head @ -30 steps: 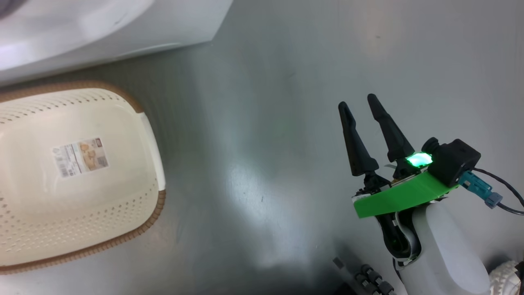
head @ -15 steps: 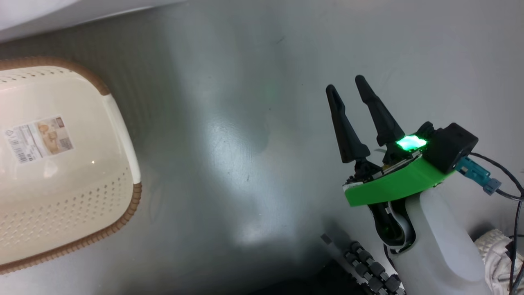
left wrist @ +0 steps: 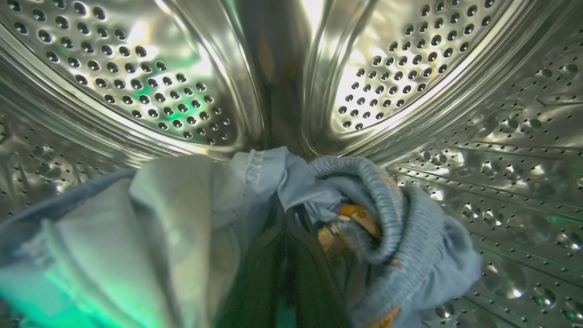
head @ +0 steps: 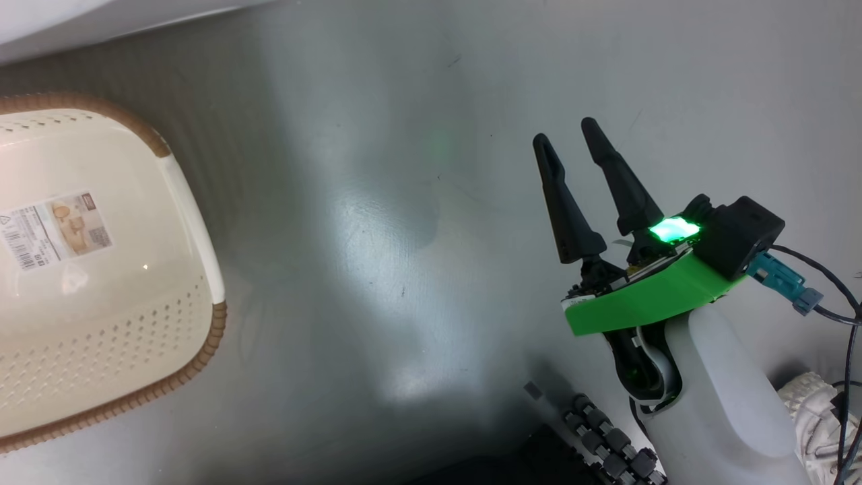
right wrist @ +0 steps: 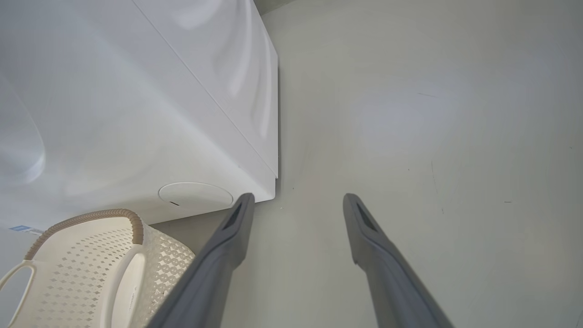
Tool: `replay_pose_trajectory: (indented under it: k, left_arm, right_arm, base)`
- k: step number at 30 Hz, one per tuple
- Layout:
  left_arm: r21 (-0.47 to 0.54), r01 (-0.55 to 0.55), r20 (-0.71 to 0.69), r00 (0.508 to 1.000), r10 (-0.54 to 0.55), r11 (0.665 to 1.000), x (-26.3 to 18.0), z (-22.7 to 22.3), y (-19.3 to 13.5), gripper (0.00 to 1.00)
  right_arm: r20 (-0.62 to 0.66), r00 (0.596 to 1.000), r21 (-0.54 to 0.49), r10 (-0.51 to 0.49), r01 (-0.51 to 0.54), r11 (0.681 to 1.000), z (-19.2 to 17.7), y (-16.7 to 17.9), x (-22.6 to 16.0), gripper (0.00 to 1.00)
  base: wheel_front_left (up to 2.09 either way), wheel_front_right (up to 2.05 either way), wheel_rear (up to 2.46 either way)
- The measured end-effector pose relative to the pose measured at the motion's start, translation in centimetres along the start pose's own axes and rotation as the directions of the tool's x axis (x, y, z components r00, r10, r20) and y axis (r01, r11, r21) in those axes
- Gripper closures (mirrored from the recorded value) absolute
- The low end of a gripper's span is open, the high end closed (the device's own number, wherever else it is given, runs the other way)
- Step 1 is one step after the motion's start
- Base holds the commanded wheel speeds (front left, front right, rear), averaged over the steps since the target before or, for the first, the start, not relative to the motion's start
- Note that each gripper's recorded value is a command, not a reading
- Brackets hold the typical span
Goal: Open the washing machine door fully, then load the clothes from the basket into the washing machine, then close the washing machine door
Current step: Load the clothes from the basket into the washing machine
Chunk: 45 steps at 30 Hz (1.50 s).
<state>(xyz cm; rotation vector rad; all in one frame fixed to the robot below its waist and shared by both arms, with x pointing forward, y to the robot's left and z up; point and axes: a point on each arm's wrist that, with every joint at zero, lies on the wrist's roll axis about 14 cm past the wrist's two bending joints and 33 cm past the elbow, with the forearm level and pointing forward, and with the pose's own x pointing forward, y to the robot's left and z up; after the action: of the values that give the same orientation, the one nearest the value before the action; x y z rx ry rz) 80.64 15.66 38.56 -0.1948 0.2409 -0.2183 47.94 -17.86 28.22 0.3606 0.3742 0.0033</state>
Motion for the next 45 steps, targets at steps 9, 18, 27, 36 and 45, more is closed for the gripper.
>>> replay_pose_trajectory:
  k: [9,18,27,36,45]
  left_arm:
    - [-0.002,-0.002,0.051,0.999,0.002,1.000,-0.9,0.7,-0.3,0.00]
    - [-0.015,0.010,0.078,0.997,-0.009,1.000,-3.5,-0.9,-1.5,0.00]
    - [-0.006,0.009,0.161,0.987,-0.008,1.000,-7.9,0.4,-3.3,0.00]
    - [-0.010,-0.009,0.201,0.980,0.011,1.000,-13.7,1.3,-4.4,0.00]
    - [-0.023,-0.019,0.253,0.967,0.025,1.000,-19.6,2.8,-5.8,0.00]
  right_arm:
    - [0.030,1.000,0.002,0.003,-0.003,1.000,1.1,0.2,0.1,0.00]
    - [0.084,0.996,-0.021,0.013,-0.011,1.000,3.4,0.8,0.0,0.00]
    - [0.115,0.993,-0.046,0.015,-0.010,0.999,5.2,1.4,-1.2,0.00]
    - [0.155,0.987,-0.054,0.037,-0.029,0.998,7.3,2.9,-3.3,0.00]
    - [0.193,0.979,-0.070,0.066,-0.053,0.996,9.1,4.4,-5.5,0.00]
  base:
    - [0.00,0.00,0.00]
    - [0.00,0.00,0.00]
    - [0.00,0.00,0.00]
    - [0.00,0.00,0.00]
    - [0.00,0.00,0.00]
